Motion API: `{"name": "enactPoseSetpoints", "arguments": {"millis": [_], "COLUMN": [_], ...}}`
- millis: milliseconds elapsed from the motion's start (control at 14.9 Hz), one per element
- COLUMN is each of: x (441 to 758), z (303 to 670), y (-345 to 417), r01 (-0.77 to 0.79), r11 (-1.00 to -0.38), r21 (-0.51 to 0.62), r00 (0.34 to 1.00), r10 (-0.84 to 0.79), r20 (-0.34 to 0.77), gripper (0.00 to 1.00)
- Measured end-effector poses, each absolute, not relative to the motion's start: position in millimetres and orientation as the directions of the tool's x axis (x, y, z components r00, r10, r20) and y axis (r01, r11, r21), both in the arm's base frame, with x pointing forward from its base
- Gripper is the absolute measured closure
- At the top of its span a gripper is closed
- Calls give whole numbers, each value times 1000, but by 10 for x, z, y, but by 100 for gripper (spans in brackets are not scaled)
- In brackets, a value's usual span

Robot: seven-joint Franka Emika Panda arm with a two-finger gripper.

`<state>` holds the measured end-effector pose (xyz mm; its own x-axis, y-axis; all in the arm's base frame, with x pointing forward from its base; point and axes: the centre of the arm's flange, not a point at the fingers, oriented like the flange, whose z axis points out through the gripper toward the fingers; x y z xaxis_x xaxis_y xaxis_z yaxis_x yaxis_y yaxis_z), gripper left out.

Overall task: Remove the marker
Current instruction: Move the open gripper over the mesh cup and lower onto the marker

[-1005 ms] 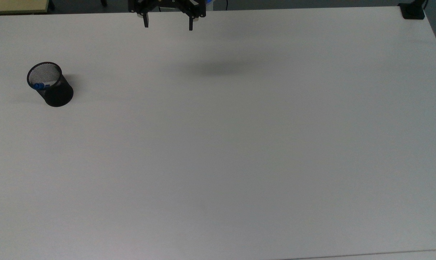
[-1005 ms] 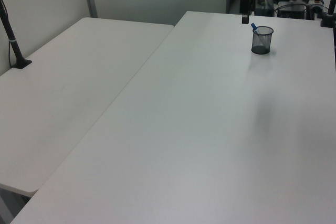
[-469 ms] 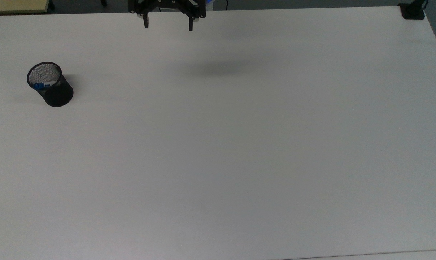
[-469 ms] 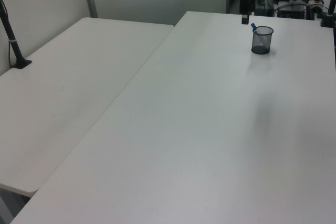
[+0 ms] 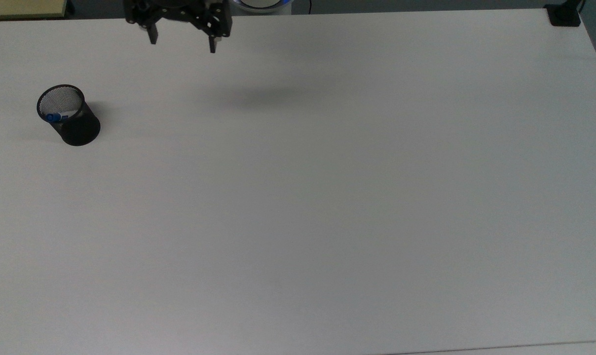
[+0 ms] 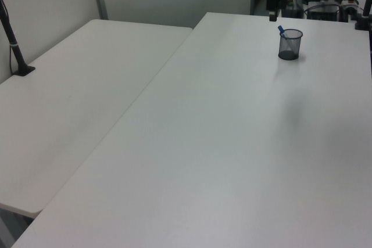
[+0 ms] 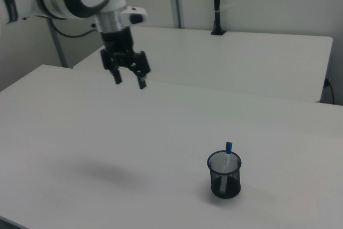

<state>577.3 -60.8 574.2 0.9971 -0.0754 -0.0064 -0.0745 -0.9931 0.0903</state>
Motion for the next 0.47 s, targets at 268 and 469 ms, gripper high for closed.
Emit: {"name": "enactPoseSetpoints", "arguments": {"millis": [268, 469], "x": [5751, 5730], "z": [5709, 5584], "y": [-1401, -1956], "r01": [-52, -75], "r11": [-994, -991], "r21": [97, 108], "r00": [998, 996], "r10": [-49, -69], "r20": [34, 63], "gripper": [0, 0]}}
